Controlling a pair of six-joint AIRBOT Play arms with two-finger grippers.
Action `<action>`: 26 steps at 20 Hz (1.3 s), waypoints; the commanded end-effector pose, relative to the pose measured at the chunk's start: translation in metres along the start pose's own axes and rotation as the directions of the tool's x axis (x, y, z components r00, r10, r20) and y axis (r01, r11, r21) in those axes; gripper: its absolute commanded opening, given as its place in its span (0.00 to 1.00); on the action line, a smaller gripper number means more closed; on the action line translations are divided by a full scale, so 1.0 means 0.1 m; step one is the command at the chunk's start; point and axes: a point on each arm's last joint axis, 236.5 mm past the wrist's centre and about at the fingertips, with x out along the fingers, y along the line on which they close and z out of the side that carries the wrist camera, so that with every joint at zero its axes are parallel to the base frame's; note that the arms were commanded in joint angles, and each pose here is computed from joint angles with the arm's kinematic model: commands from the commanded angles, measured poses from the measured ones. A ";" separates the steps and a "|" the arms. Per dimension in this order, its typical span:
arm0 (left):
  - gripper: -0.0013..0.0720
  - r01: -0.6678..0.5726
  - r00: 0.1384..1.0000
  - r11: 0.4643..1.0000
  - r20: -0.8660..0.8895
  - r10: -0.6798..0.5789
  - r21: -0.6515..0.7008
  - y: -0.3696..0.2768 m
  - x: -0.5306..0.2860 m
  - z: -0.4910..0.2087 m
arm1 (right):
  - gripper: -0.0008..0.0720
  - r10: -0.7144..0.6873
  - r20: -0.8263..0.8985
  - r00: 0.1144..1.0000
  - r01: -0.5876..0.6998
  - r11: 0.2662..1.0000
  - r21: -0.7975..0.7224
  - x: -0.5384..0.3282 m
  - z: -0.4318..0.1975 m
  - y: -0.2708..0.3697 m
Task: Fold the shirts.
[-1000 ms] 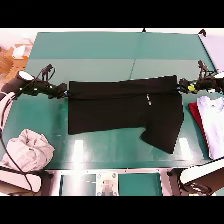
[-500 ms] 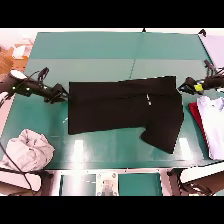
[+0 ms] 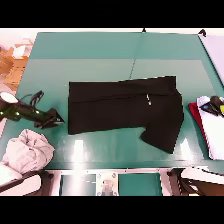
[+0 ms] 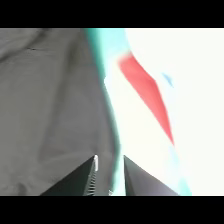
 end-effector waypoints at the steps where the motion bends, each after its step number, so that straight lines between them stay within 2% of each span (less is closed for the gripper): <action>1: 0.68 0.069 0.997 0.997 0.038 -0.068 -0.042 -0.03 0.21 -0.13 | 0.34 -0.034 0.051 0.998 0.027 0.992 0.124 -0.18 -0.24 -0.41; 2: 0.68 0.090 0.996 0.994 0.024 -0.088 -0.058 -0.06 0.24 -0.18 | 0.34 -0.034 0.049 0.998 0.026 0.988 0.150 -0.17 -0.28 -0.47; 3: 0.55 0.096 0.995 0.993 -0.007 -0.097 -0.064 -0.07 0.26 -0.27 | 0.34 -0.040 0.055 0.998 0.030 0.985 0.169 -0.16 -0.31 -0.53; 4: 0.50 0.102 0.994 0.993 -0.042 -0.105 -0.065 -0.08 0.26 -0.36 | 0.34 -0.044 0.066 0.997 0.031 0.982 0.184 -0.13 -0.31 -0.56; 7: 0.50 0.136 0.980 0.986 -0.133 -0.147 -0.092 -0.21 0.18 -0.62 | 0.38 -0.021 0.098 0.995 -0.001 0.977 0.214 -0.01 -0.29 -0.52; 8: 0.47 0.141 0.979 0.986 -0.137 -0.153 -0.094 -0.26 0.14 -0.72 | 0.38 -0.010 0.107 0.994 -0.014 0.975 0.220 0.04 -0.28 -0.49; 9: 0.20 0.143 0.980 0.986 -0.125 -0.153 -0.087 -0.30 0.10 -0.82 | 0.37 -0.003 0.114 0.993 -0.023 0.974 0.223 0.08 -0.27 -0.45; 10: 0.16 0.139 0.984 0.986 -0.096 -0.147 -0.090 -0.32 0.08 -0.91 | 0.37 -0.001 0.119 0.993 -0.026 0.974 0.224 0.12 -0.27 -0.43; 11: 0.18 0.134 0.989 0.983 -0.041 -0.139 -0.124 -0.32 0.09 -0.98 | 0.37 0.002 0.126 0.992 -0.031 0.974 0.225 0.17 -0.26 -0.40; 13: 0.91 0.180 0.981 0.954 0.114 -0.157 -0.238 -0.32 0.16 -0.97 | 0.37 0.015 0.133 0.991 -0.044 0.974 0.221 0.24 -0.24 -0.32; 14: 0.84 0.231 0.963 0.934 0.198 -0.180 -0.274 -0.34 0.21 -0.91 | 0.37 0.021 0.123 0.992 -0.047 0.976 0.211 0.28 -0.26 -0.27; 17: 0.83 0.348 0.898 0.875 0.388 -0.207 -0.337 -0.26 0.33 -0.70 | 0.37 0.038 0.093 0.995 -0.053 0.984 0.167 0.37 -0.29 -0.10; 20: 0.83 0.358 0.861 0.870 0.481 -0.166 -0.340 -0.21 0.45 -0.56 | 0.37 0.050 0.070 0.996 -0.059 0.990 0.130 0.44 -0.32 0.03; 24: 0.83 0.391 0.756 0.863 0.647 -0.102 -0.320 -0.22 0.32 -0.20 | 0.37 0.075 0.060 0.995 -0.081 0.991 0.106 0.49 -0.32 0.19; 26: 0.83 0.398 0.745 0.846 0.663 -0.073 -0.354 -0.18 0.36 -0.16 | 0.37 0.094 0.067 0.993 -0.100 0.989 0.109 0.50 -0.30 0.25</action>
